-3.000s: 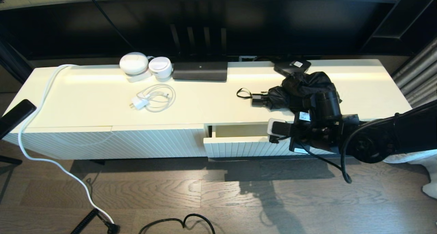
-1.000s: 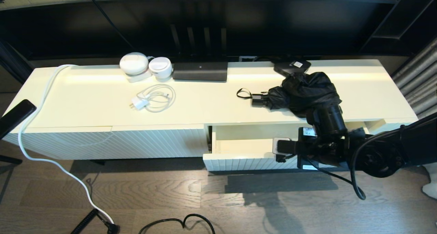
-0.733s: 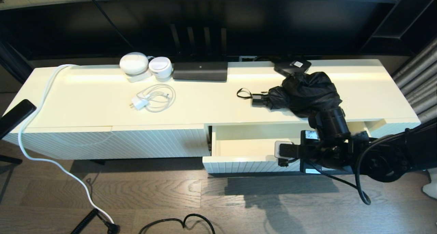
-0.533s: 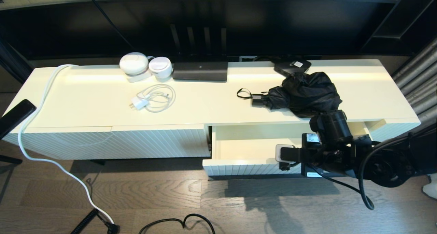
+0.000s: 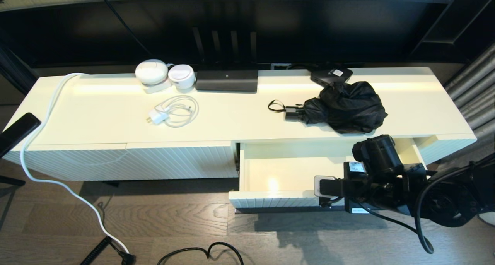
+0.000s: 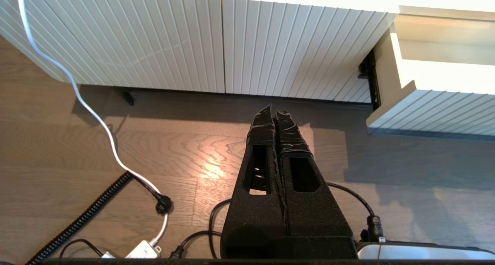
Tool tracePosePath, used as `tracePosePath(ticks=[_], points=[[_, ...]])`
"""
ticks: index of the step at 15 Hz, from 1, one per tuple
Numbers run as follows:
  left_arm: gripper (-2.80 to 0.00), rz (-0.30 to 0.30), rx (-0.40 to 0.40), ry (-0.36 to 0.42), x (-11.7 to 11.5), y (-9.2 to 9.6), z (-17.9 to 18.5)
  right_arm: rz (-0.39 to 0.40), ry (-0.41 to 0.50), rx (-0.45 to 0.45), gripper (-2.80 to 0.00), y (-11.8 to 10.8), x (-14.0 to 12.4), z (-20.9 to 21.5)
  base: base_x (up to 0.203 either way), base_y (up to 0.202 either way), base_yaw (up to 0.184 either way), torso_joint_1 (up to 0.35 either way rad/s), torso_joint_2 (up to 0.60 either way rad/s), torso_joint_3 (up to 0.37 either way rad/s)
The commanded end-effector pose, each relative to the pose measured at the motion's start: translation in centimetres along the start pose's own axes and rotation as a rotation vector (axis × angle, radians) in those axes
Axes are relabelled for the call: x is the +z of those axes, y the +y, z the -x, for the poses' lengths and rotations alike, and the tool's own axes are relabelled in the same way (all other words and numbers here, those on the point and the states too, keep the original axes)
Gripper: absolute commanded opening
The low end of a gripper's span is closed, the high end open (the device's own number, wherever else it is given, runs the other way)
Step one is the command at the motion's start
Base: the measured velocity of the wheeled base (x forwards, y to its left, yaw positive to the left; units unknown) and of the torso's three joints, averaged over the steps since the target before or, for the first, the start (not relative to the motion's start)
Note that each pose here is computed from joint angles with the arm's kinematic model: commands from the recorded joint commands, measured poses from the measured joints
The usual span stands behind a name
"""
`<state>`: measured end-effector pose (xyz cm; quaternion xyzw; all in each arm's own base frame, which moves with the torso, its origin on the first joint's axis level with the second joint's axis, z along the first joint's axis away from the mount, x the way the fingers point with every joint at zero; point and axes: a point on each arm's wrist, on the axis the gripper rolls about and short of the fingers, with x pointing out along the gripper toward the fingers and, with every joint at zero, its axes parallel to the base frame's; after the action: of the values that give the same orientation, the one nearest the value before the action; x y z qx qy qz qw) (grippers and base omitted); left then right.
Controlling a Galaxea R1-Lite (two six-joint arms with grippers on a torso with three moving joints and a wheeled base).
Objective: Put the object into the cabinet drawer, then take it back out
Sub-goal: Open the drawer
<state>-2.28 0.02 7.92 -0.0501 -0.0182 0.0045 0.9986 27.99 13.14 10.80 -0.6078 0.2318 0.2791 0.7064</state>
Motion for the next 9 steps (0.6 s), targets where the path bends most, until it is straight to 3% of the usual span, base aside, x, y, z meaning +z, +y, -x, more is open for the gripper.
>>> tracePosePath(ticks=[1,9], points=[[-2.8,0.001,0.0,-0.001,0.0,0.0,0.0,0.007,-0.005,0.016,-2.8,0.6,0.1,0.3,0.0,0.0,0.0,0.0,0.0,0.0],[-2.8,0.001,0.0,-0.001,0.0,0.0,0.0,0.026,-0.011,0.051,-2.8,2.9,-0.7,2.6,0.0,0.0,0.0,0.0,0.0,0.0]])
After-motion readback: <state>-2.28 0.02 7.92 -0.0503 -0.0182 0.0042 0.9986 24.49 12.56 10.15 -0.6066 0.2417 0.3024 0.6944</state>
